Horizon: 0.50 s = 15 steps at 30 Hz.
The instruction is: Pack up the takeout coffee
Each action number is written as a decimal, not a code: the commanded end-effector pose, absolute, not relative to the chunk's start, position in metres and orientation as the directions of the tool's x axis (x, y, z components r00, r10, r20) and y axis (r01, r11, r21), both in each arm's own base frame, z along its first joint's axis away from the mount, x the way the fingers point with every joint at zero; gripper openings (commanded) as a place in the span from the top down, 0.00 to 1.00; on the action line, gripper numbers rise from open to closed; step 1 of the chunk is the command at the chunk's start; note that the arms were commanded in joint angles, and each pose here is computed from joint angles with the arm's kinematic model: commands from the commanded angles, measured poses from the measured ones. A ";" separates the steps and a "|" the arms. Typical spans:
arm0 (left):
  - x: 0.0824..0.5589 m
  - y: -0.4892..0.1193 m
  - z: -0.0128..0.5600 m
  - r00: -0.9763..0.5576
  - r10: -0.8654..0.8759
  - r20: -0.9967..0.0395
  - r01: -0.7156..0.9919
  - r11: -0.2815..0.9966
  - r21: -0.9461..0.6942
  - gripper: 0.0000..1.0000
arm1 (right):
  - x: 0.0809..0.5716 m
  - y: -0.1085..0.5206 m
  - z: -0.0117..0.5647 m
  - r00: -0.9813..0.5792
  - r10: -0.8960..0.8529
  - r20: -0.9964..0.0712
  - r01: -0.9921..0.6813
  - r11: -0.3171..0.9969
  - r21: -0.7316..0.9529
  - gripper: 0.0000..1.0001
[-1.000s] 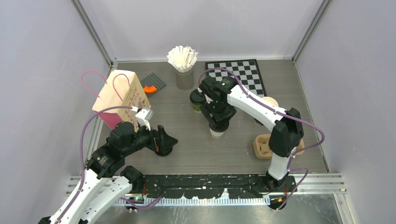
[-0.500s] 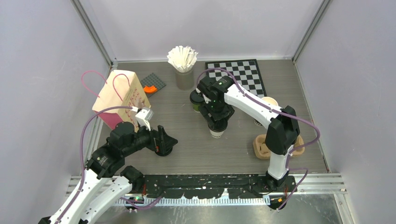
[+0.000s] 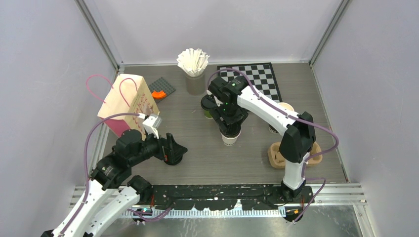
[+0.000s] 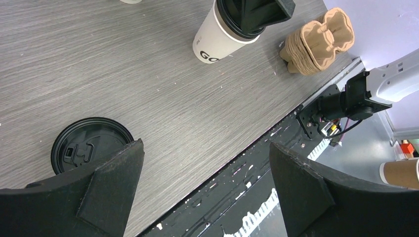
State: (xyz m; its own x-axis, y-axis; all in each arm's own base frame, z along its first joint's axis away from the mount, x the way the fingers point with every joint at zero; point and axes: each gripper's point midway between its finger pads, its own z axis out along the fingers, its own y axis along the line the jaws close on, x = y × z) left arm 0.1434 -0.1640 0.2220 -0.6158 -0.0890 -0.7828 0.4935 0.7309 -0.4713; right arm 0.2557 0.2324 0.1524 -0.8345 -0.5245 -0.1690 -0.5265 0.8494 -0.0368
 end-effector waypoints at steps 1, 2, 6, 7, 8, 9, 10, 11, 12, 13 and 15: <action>0.145 -0.162 0.229 -0.585 -0.096 -0.806 0.506 0.733 -0.455 0.00 | 0.259 0.236 0.151 -0.823 -0.546 -0.156 -0.551 0.835 -0.013 0.19; 0.146 -0.162 0.229 -0.585 -0.096 -0.805 0.507 0.732 -0.455 0.00 | 0.259 0.235 0.148 -0.827 -0.543 -0.147 -0.547 0.837 -0.014 0.19; 0.146 -0.162 0.228 -0.586 -0.095 -0.805 0.504 0.735 -0.453 0.00 | 0.258 0.230 0.139 -0.829 -0.548 -0.114 -0.550 0.835 -0.020 0.19; 0.146 -0.162 0.229 -0.586 -0.094 -0.805 0.504 0.735 -0.453 0.00 | 0.259 0.230 0.138 -0.830 -0.547 -0.112 -0.548 0.836 -0.019 0.19; 0.146 -0.162 0.229 -0.584 -0.096 -0.806 0.504 0.736 -0.452 0.00 | 0.259 0.229 0.136 -0.831 -0.545 -0.110 -0.546 0.837 -0.017 0.19; 0.146 -0.161 0.229 -0.584 -0.096 -0.806 0.502 0.738 -0.451 0.00 | 0.259 0.229 0.135 -0.833 -0.543 -0.109 -0.545 0.838 -0.014 0.19; 0.146 -0.161 0.229 -0.582 -0.097 -0.807 0.502 0.738 -0.451 0.00 | 0.259 0.229 0.134 -0.833 -0.542 -0.107 -0.544 0.839 -0.011 0.18; 0.146 -0.161 0.229 -0.581 -0.097 -0.808 0.502 0.739 -0.450 0.00 | 0.260 0.228 0.133 -0.835 -0.541 -0.105 -0.543 0.840 -0.007 0.18; 0.146 -0.161 0.229 -0.580 -0.097 -0.809 0.502 0.739 -0.449 0.00 | 0.260 0.227 0.132 -0.836 -0.540 -0.102 -0.542 0.840 -0.005 0.18; 0.146 -0.161 0.229 -0.580 -0.097 -0.809 0.502 0.739 -0.449 0.00 | 0.260 0.226 0.131 -0.837 -0.538 -0.101 -0.540 0.842 -0.005 0.18; 0.147 -0.161 0.229 -0.580 -0.096 -0.809 0.503 0.739 -0.449 0.00 | 0.260 0.226 0.130 -0.838 -0.537 -0.099 -0.539 0.842 -0.003 0.18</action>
State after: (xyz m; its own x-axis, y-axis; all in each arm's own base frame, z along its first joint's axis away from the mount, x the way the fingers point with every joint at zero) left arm 0.1447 -0.1617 0.2222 -0.6097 -0.0949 -0.7870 0.4860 0.7396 -0.4656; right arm 0.2607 0.2299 0.1332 -0.8442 -0.5251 -0.1075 -0.5276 0.8495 -0.0061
